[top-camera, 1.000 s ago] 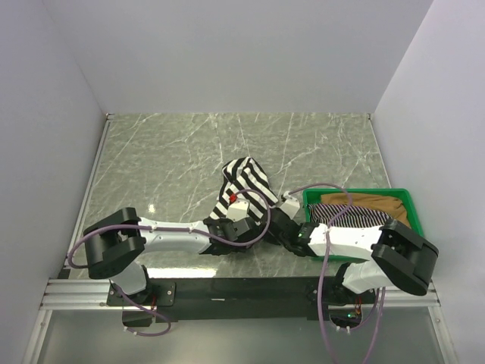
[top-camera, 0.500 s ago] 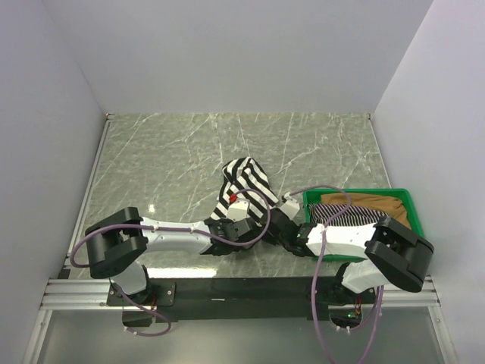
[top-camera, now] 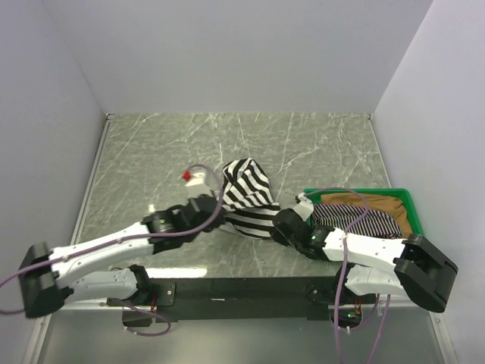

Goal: Fold and stack the tank tops

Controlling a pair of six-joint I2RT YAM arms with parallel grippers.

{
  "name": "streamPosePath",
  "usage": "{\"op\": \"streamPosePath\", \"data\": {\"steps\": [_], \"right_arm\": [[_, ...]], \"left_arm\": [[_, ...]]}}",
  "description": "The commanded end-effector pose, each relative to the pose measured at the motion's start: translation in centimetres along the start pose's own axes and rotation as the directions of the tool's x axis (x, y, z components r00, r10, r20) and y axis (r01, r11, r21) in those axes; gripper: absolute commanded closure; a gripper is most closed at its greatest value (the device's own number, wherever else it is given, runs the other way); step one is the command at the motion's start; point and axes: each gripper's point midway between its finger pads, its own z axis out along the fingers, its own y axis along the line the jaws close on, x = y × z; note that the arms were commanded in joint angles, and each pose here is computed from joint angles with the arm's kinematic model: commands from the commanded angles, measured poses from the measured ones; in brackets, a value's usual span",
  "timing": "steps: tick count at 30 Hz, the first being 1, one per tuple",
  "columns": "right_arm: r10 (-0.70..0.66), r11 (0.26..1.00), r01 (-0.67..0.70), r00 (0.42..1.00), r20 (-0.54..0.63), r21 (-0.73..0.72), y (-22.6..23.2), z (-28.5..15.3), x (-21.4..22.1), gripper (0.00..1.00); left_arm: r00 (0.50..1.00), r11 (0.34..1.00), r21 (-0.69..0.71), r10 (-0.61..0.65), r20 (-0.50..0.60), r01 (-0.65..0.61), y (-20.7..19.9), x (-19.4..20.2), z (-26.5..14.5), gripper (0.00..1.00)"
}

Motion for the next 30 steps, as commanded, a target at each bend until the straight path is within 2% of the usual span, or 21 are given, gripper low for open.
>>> {"op": "streamPosePath", "data": {"steps": [1,4,9,13,15,18,21,23,24,26,27,28,29,30], "right_arm": [[-0.028,0.997,0.027,0.999,0.018,0.068,-1.7,-0.6,-0.9,1.00],[-0.041,0.995,0.041,0.999,-0.003,0.094,-2.5,-0.9,-0.9,1.00],[-0.048,0.991,0.053,0.998,-0.038,0.122,-3.9,-0.7,-0.7,1.00],[-0.075,0.989,0.081,0.996,-0.053,0.122,-3.8,-1.5,-1.2,1.00],[-0.101,0.988,0.105,0.994,-0.039,0.117,-3.2,-2.6,-2.4,1.00],[-0.073,0.996,0.072,0.997,0.035,0.053,-0.2,-4.7,-6.6,1.00],[-0.045,0.997,0.054,0.985,0.167,-0.053,4.2,-8.3,-14.4,1.00],[-0.037,0.994,0.060,0.972,0.230,-0.095,6.0,-9.9,-17.8,1.00],[-0.026,0.995,0.050,0.967,0.254,-0.087,6.4,-9.8,-19.9,1.00],[-0.020,0.983,0.078,0.944,0.330,-0.164,10.2,-12.3,-24.5,1.00],[-0.027,0.984,0.082,0.947,0.319,-0.160,11.0,-11.2,-25.7,1.00],[-0.028,0.973,0.111,0.926,0.376,-0.201,13.4,-13.0,-28.6,1.00],[-0.046,0.977,0.119,0.928,0.370,-0.176,14.1,-11.6,-29.8,1.00],[-0.032,0.972,0.127,0.904,0.427,-0.196,15.6,-13.2,-32.8,1.00]], "left_arm": [[0.988,0.989,-0.031,-0.140,0.059,0.142,3.4,-2.3,-0.3,0.99],[0.963,0.965,-0.081,-0.238,0.125,0.249,6.9,-4.1,-0.8,0.99],[0.921,0.916,-0.170,-0.327,0.210,0.364,12.3,-5.4,-0.6,0.99],[0.910,0.881,-0.243,-0.367,0.190,0.406,15.8,-4.2,0.5,0.99],[0.905,0.880,-0.224,-0.384,0.181,0.418,15.9,-4.9,0.7,0.99],[0.898,0.880,-0.200,-0.394,0.196,0.430,15.5,-7.2,0.4,0.99],[0.883,0.890,-0.140,-0.390,0.263,0.435,14.0,-12.0,-0.8,0.99],[0.867,0.896,-0.068,-0.403,0.293,0.439,12.3,-15.8,-1.7,0.99],[0.844,0.889,-0.029,-0.423,0.330,0.457,12.2,-18.0,-2.1,0.99],[0.819,0.882,0.066,-0.460,0.343,0.467,10.4,-21.7,-2.4,0.99],[0.794,0.876,0.105,-0.473,0.381,0.471,10.3,-24.0,-2.7,0.99],[0.778,0.866,0.137,-0.494,0.388,0.481,9.7,-26.1,-2.3,0.99],[0.774,0.860,0.173,-0.508,0.378,0.480,9.1,-27.4,-2.2,1.00],[0.755,0.850,0.191,-0.524,0.395,0.490,9.4,-29.0,-2.3,1.00]]}}
